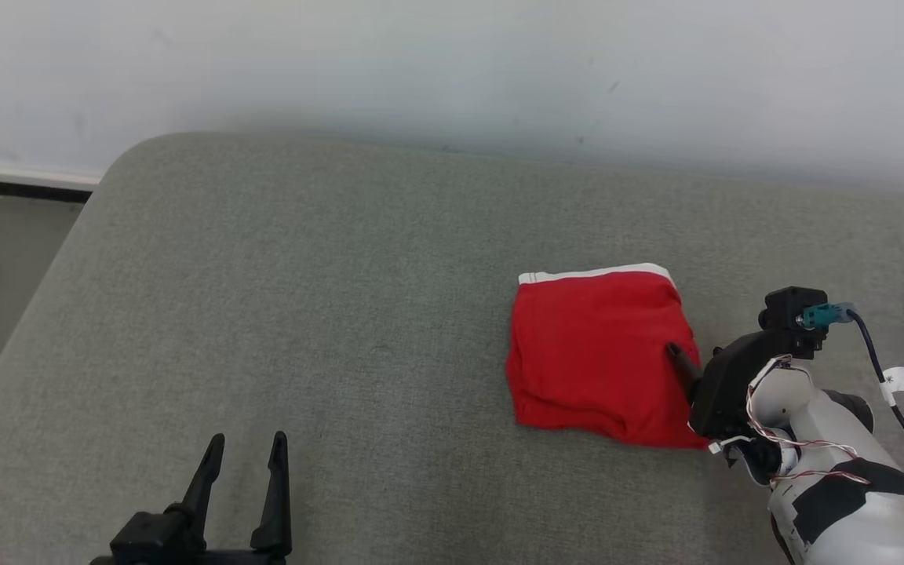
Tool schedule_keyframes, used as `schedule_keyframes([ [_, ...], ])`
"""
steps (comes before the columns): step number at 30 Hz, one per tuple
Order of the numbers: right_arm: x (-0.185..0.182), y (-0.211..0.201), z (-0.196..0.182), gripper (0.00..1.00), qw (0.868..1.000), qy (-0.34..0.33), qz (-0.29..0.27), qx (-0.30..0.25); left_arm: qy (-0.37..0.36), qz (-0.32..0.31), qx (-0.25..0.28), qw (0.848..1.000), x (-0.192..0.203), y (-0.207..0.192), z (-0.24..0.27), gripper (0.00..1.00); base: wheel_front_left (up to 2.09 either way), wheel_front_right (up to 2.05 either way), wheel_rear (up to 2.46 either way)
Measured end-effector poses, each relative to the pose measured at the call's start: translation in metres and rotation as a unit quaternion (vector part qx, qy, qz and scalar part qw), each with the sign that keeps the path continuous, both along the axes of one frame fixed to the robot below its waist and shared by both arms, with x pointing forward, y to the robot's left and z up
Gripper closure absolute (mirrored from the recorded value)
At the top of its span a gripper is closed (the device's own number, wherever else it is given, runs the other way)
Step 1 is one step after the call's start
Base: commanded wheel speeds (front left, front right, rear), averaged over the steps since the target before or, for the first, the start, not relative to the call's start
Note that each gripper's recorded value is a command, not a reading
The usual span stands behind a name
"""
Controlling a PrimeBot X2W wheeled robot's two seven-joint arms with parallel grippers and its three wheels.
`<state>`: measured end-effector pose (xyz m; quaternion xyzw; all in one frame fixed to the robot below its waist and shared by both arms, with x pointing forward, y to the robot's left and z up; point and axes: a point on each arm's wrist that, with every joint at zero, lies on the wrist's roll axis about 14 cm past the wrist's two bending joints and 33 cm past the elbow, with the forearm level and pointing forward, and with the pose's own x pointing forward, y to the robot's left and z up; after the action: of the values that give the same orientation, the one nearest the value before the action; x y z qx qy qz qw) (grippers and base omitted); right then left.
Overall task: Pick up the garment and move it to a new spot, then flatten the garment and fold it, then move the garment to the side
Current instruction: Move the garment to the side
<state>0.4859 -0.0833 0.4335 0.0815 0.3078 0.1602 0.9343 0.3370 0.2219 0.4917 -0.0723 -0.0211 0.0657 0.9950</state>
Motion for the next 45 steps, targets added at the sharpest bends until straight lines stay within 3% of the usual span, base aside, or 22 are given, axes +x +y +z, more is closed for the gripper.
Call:
schedule_keyframes([
  [9, -0.003, 0.021, -0.051, 0.0, 0.997, 0.071, 0.032, -0.028, 0.02, 0.025, -0.003, 0.999, 0.002, 0.015, -0.011, 0.0, 0.0, 0.0, 0.0],
  [10, -0.003, 0.023, -0.052, 0.11, 0.996, 0.074, 0.036, -0.032, 0.022, 0.026, -0.003, 0.999, 0.002, 0.015, -0.012, 0.0, 0.0, 0.0, 0.0],
  [11, -0.001, 0.024, -0.052, 0.73, 0.996, 0.072, 0.041, -0.037, 0.023, 0.025, -0.003, 0.999, 0.003, 0.015, -0.013, 0.0, 0.0, 0.0, 0.0],
  [12, -0.001, 0.025, -0.052, 1.0, 0.996, 0.069, 0.046, -0.043, 0.023, 0.024, -0.004, 0.999, 0.004, 0.014, -0.013, 0.0, 0.0, 0.0, 0.0],
  [17, 0.003, 0.022, -0.042, 1.0, 0.988, 0.04, 0.096, -0.111, 0.016, 0.011, -0.008, 1.0, 0.014, 0.007, -0.01, 0.0, 0.0, 0.0, 0.0],
  [21, 0.01, 0.002, -0.024, 1.0, 0.971, 0.01, 0.135, -0.197, 0.009, -0.004, -0.015, 1.0, 0.022, -0.003, -0.007, 0.0, 0.0, 0.0, 0.0],
  [22, 0.01, 0.002, -0.024, 1.0, 0.971, 0.01, 0.135, -0.197, 0.009, -0.004, -0.015, 1.0, 0.022, -0.003, -0.007, 0.0, 0.0, 0.0, 0.0],
  [28, 0.023, -0.02, 0.031, 1.0, 0.948, -0.05, 0.17, -0.266, -0.002, -0.031, -0.024, 0.999, 0.037, -0.02, -0.001, 0.0, 0.0, 0.0, 0.0],
  [36, 0.018, -0.109, 0.068, 1.0, 0.929, -0.057, 0.135, -0.34, -0.019, -0.092, -0.033, 0.995, 0.067, -0.063, 0.007, 0.0, 0.0, 0.0, 0.0],
  [40, 0.014, -0.161, 0.081, 1.0, 0.91, -0.061, 0.108, -0.395, -0.026, -0.125, -0.039, 0.991, 0.083, -0.087, 0.01, 0.0, 0.0, 0.0, 0.0],
  [45, 0.007, -0.214, 0.083, 1.0, 0.913, -0.051, 0.053, -0.402, -0.022, -0.162, -0.048, 0.985, 0.098, -0.114, 0.004, 0.0, 0.0, 0.0, 0.0],
])
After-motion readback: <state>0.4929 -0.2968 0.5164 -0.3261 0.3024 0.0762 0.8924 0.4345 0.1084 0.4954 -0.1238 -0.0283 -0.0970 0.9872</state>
